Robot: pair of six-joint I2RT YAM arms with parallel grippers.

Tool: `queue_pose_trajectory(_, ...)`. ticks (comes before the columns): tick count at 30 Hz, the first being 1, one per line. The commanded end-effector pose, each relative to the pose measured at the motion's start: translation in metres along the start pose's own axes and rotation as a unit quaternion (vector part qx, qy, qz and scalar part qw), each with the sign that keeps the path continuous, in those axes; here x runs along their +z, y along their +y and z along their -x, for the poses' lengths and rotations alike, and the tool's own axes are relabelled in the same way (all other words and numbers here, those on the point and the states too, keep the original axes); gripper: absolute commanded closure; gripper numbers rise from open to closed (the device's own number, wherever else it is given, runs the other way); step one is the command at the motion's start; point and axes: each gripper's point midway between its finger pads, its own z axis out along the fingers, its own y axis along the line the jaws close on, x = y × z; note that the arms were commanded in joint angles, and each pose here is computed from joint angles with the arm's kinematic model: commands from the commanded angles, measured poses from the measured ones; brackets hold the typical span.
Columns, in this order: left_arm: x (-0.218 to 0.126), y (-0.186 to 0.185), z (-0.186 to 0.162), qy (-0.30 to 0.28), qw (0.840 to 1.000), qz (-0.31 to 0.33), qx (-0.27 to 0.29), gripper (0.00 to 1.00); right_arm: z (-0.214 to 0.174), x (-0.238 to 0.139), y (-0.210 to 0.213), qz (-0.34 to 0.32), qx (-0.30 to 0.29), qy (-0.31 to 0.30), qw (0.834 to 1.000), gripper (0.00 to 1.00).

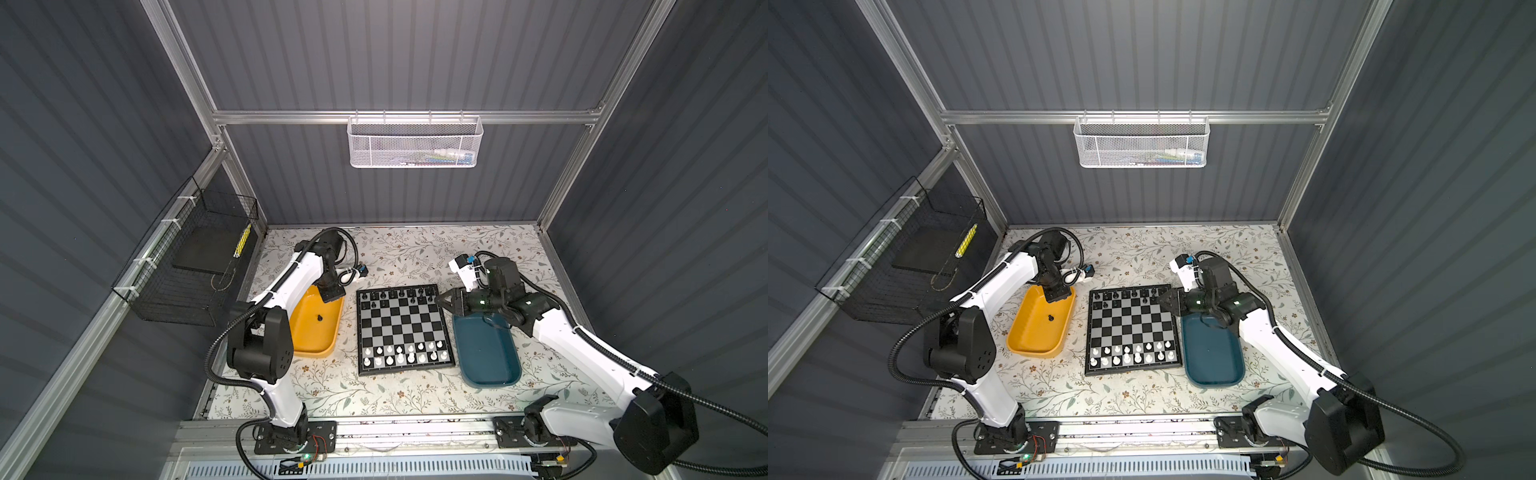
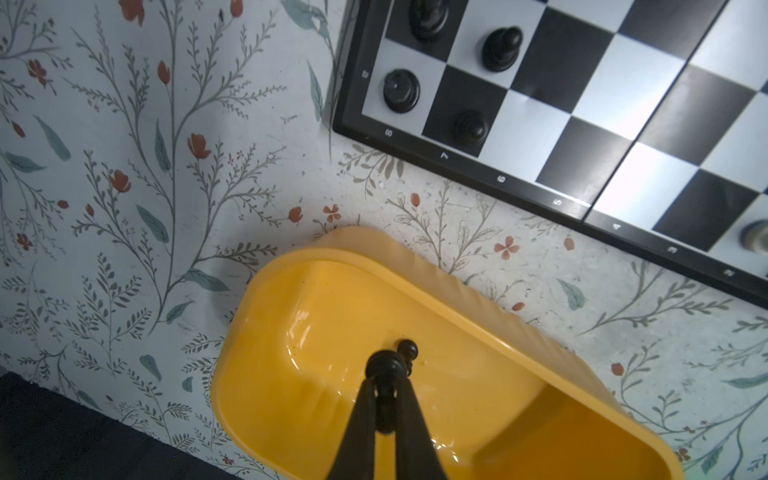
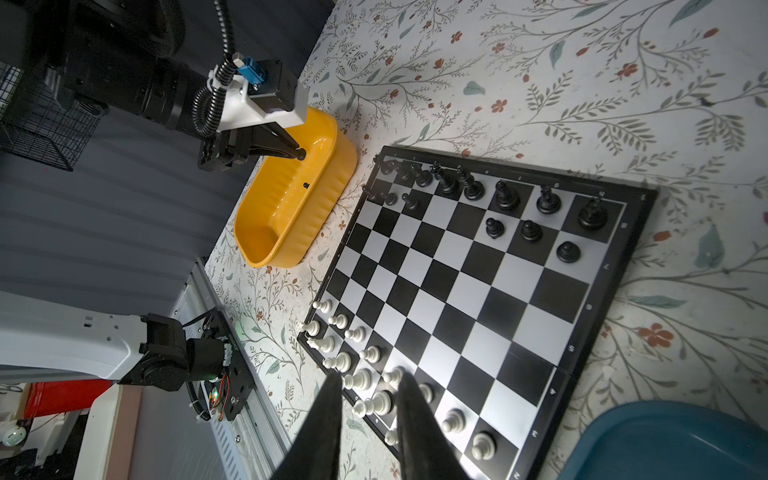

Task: Set up the chess pieces on the board
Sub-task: 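Lift the black pawn from the yellow tray toward the board with the left gripper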

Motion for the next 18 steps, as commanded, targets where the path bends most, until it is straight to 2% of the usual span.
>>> queue_pose_trajectory(1,-0.01,-0.007,0.011,0.002,1.0,-0.006,0.007,0.91,-0.003,0.0,0.003,0.006,-0.004,0.004,1.0,0.73)
queue_pose_trajectory(11,-0.016,-0.017,0.069,-0.023,0.999,-0.002,0.044,0.9,-0.004,-0.007,0.005,0.0,-0.005,-0.002,1.0,0.73)
queue_pose_trajectory(18,-0.006,-0.036,0.108,-0.025,0.996,-0.007,0.086,0.9,-0.004,-0.02,0.008,-0.014,-0.007,-0.01,1.0,0.73)
